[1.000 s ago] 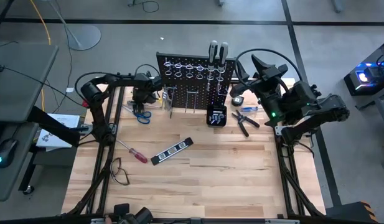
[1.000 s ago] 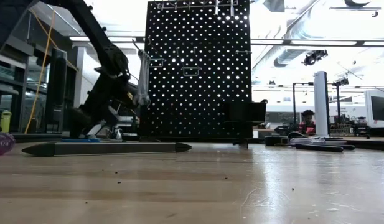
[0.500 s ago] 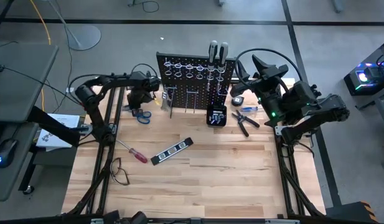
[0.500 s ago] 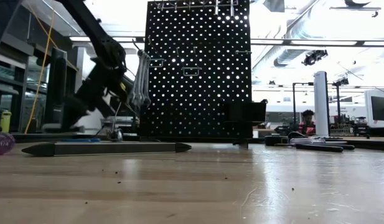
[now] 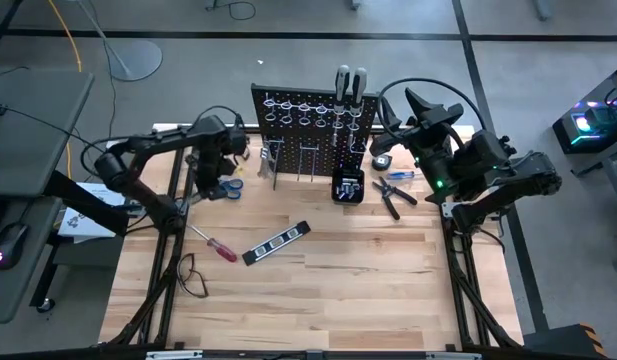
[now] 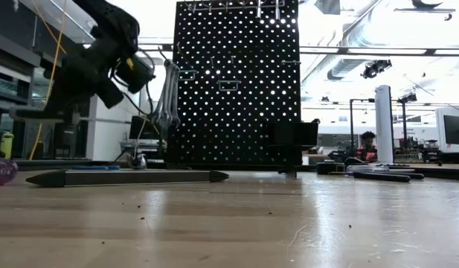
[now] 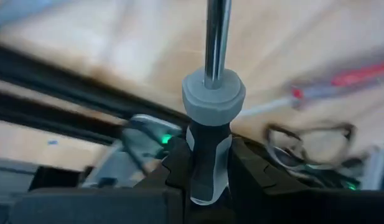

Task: Hang tools onto peg board
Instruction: Hang the gray screwdriver on the pegboard

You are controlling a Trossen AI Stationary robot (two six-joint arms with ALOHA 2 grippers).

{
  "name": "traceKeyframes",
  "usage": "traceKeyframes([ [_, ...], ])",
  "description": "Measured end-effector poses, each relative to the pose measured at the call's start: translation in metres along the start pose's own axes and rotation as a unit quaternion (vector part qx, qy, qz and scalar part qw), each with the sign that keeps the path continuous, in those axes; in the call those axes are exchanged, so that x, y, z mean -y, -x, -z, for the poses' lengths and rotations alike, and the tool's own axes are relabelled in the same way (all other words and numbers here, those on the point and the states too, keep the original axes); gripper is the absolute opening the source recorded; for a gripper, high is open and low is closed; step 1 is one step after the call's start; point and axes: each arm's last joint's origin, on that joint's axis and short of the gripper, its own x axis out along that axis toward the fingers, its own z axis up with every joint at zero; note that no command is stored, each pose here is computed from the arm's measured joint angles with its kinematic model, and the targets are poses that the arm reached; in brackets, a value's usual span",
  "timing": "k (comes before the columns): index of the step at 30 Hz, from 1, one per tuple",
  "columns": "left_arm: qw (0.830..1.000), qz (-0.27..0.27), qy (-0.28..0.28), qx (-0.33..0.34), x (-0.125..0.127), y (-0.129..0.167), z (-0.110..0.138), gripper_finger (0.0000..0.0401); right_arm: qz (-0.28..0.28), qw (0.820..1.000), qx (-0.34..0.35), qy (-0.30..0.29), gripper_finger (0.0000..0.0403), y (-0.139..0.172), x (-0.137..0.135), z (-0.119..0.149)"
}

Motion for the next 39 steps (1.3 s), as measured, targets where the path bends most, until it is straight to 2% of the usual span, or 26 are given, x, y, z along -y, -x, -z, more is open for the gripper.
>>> traceKeyframes([
  [3, 0.997, 0.069, -0.023, 0.019, 0.024, 0.002, 0.003, 0.0056, -0.007, 1.0, 0.0, 0.001, 0.0232, 0.003, -0.001, 0.0],
  [6, 0.988, 0.145, -0.055, 0.016, 0.053, 0.001, 0.009, 0.0056, -0.021, 0.999, 0.001, 0.027, 0.0232, 0.01, -0.003, -0.001],
  [12, 0.973, 0.2, -0.111, -0.026, 0.111, -0.006, 0.035, 0.0056, -0.056, 0.997, 0.004, 0.059, 0.0232, 0.026, -0.008, -0.004],
  [15, 0.95, 0.276, -0.135, -0.053, 0.141, -0.009, 0.05, 0.0056, -0.086, 0.994, 0.01, 0.074, 0.0232, 0.036, -0.011, -0.004],
  [19, 0.905, 0.379, -0.18, -0.074, 0.183, -0.007, 0.064, 0.0056, -0.172, 0.979, 0.027, 0.106, 0.0232, 0.056, -0.022, 0.002],
  [23, 0.863, 0.447, -0.228, -0.05, 0.218, 0.011, 0.073, 0.0056, -0.278, 0.944, 0.025, 0.175, 0.0232, 0.08, -0.036, 0.021],
  [26, 0.842, 0.483, -0.241, 0.024, 0.236, 0.032, 0.071, 0.0056, -0.342, 0.903, 0.014, 0.259, 0.0232, 0.099, -0.053, 0.045],
  [28, 0.825, 0.514, -0.221, 0.082, 0.245, 0.047, 0.064, 0.0056, -0.37, 0.876, 0.012, 0.308, 0.0232, 0.109, -0.067, 0.06],
  [33, 0.764, 0.602, -0.132, 0.191, 0.258, 0.071, 0.04, 0.0056, -0.389, 0.836, 0.026, 0.387, 0.0232, 0.128, -0.099, 0.088],
  [35, 0.75, 0.621, -0.099, 0.206, 0.26, 0.074, 0.031, 0.0056, -0.387, 0.819, 0.04, 0.422, 0.0232, 0.131, -0.107, 0.095],
  [37, 0.747, 0.627, -0.073, 0.211, 0.261, 0.072, 0.021, 0.0056, -0.381, 0.799, 0.053, 0.462, 0.0232, 0.132, -0.113, 0.101],
  [39, 0.744, 0.631, -0.064, 0.21, 0.263, 0.07, 0.014, 0.0056, -0.371, 0.786, 0.058, 0.491, 0.0232, 0.132, -0.116, 0.105],
])
